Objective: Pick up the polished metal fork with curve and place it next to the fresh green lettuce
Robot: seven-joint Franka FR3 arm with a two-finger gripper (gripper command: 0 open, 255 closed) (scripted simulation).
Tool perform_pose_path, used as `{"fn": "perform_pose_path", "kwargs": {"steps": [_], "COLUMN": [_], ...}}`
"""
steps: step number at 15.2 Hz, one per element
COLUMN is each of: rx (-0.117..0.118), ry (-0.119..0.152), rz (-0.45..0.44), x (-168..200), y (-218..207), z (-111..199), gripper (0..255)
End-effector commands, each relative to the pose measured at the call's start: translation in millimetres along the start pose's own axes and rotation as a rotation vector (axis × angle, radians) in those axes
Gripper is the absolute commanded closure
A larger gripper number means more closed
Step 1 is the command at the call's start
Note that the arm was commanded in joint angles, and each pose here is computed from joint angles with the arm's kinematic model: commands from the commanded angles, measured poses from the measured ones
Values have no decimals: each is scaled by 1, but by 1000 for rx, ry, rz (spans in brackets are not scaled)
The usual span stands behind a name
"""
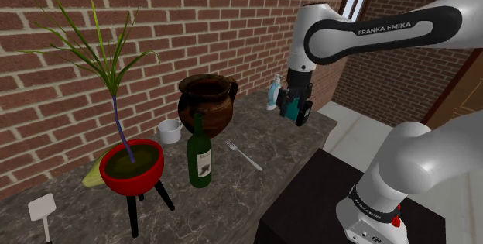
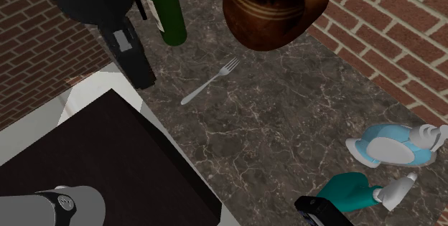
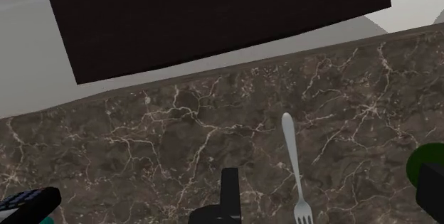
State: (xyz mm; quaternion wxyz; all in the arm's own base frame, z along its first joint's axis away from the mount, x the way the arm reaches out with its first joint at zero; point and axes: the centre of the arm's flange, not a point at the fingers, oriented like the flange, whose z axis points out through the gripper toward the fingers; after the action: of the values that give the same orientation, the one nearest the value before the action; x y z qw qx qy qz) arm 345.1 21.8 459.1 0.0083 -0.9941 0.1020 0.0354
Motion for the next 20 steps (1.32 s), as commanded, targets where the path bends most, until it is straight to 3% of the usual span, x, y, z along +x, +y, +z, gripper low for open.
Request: {"fn": "perform_pose_path", "kwargs": {"steps": [1,20], "rx": [2,8], "ry": [12,94], "rz": [6,58], "x": [14,159], "y": [-6,-61], "z": [22,209], "gripper": [0,0]}}
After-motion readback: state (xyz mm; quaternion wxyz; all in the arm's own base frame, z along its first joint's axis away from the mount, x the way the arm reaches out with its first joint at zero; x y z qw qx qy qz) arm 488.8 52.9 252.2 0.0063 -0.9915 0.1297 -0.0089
